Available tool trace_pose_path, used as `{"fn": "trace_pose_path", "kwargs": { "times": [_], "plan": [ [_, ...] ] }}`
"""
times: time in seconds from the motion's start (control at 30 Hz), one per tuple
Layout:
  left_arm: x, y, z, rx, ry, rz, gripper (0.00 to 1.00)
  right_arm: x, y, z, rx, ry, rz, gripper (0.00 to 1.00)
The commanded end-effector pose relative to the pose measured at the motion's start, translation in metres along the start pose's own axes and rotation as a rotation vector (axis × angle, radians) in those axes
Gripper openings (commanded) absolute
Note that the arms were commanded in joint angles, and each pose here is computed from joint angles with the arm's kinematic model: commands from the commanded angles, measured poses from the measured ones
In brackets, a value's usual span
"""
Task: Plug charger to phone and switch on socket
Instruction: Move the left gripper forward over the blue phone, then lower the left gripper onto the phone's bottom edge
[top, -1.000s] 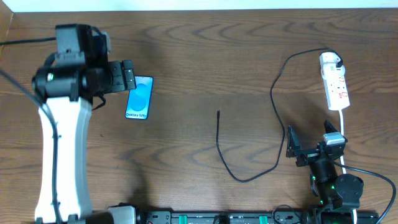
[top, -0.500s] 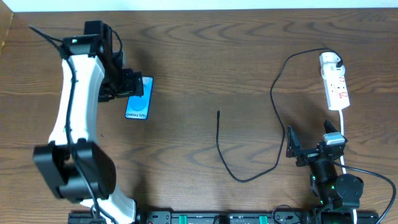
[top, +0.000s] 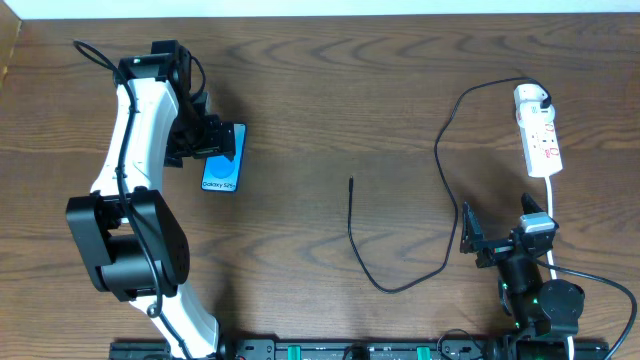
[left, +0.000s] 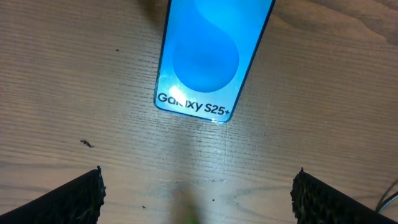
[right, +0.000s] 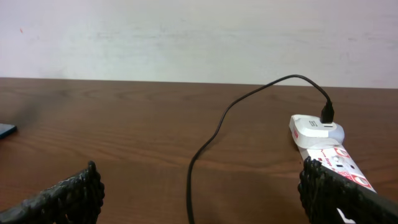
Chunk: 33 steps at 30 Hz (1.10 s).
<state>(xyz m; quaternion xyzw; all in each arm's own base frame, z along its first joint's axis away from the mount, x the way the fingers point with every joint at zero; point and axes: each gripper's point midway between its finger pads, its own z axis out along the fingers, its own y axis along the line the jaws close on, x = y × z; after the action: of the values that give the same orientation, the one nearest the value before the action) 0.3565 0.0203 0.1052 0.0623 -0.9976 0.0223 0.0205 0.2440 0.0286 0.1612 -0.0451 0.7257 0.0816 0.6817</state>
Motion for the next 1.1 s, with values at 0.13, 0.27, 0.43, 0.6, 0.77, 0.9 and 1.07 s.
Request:
{"fn": "trace_pose_path", "kwargs": {
  "times": [0.13,0.27,0.43,0.6,0.77,0.9,1.07],
  "plan": [
    [-0.009,0.002,-0.004,0.0,-0.027,0.005,0.27,0.0,0.003,0.0,-0.01,0.0,0.002,0.99],
    [-0.011,0.001,-0.004,0.0,-0.038,0.005,0.98,0.0,0.003,0.0,-0.01,0.0,0.002,0.99],
    [-0.015,0.001,-0.004,0.0,-0.051,0.012,0.98,0.0,0.003,0.0,-0.01,0.0,0.002,0.99],
    [-0.024,0.002,-0.004,-0.004,-0.089,0.054,0.98,0.0,0.003,0.0,-0.01,0.0,0.002,0.99],
    [-0.042,0.0,-0.007,-0.004,-0.163,0.078,0.98,0.001,0.003,0.0,-0.009,0.001,0.002,0.99],
    [-0.046,0.0,-0.007,-0.004,-0.179,0.079,0.98,0.0,0.003,0.0,-0.01,0.0,0.002,0.99],
    [-0.045,0.0,0.001,-0.004,-0.175,0.079,0.98,0.0,0.003,0.0,-0.009,0.0,0.002,0.99]
  ]
}}
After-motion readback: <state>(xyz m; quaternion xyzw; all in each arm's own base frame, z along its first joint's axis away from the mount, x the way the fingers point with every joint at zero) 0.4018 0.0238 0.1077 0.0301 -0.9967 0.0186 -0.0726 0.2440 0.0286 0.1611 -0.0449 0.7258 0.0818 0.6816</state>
